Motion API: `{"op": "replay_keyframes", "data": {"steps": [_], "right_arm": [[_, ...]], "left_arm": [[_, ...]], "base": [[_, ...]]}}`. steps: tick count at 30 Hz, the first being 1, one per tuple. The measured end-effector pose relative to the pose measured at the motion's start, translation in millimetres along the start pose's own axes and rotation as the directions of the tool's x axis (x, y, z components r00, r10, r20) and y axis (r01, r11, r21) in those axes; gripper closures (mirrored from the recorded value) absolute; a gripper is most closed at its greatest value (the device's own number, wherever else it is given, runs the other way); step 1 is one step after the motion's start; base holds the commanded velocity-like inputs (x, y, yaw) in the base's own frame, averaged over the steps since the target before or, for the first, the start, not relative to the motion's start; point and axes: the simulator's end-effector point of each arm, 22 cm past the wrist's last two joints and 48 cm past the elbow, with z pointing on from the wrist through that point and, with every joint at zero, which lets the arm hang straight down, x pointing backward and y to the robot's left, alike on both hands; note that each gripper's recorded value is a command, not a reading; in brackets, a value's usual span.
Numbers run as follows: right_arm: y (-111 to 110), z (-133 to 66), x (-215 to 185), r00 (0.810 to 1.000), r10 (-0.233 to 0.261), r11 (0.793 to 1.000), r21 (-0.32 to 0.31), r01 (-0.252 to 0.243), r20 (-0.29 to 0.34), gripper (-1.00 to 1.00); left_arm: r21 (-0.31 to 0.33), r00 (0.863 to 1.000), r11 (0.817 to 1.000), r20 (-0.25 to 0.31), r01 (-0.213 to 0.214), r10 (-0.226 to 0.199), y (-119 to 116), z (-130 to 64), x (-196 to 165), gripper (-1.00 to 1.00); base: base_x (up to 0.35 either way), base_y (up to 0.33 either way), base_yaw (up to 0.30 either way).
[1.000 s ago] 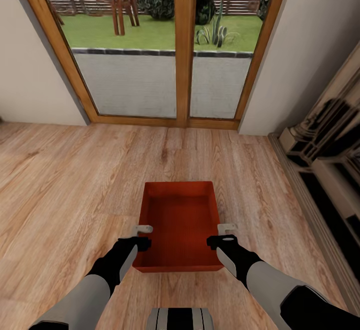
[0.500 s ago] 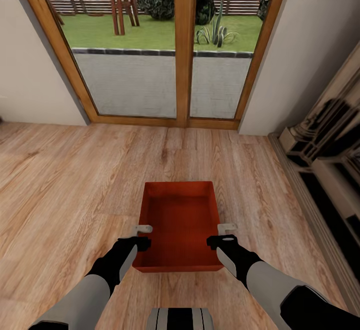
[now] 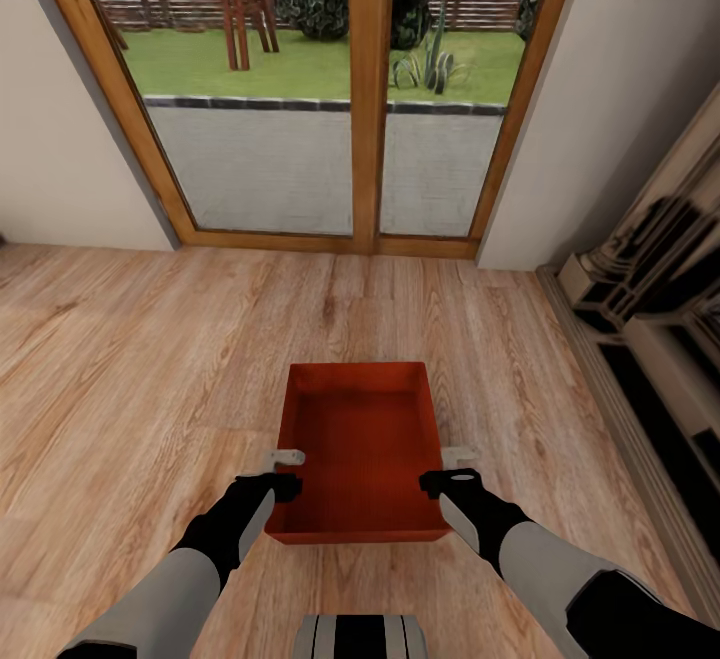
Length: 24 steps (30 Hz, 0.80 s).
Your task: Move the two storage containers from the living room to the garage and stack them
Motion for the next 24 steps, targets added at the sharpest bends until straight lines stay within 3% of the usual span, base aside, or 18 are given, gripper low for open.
{"op": "replay_keyframes", "data": {"steps": [6, 24], "right_arm": [[1.2, 10.3, 10.2, 1.0, 0.0, 1.0, 0.0, 0.0, -0.008, -1.0], [1.2, 10.3, 10.1, 1.0, -0.001, 1.0, 0.0, 0.001, -0.008, -1.0]], "left_arm": [[-0.001, 1.0, 1.0, -0.01, -0.001, 0.001, -0.3, 11.1, 10.4, -1.0], [0.002, 1.0, 1.0, -0.011, -0.002, 0.002, -0.9, 10.9, 10.2, -1.0]], "base": [[0.0, 0.0, 0.0], [0.0, 0.0, 0.0]]}}
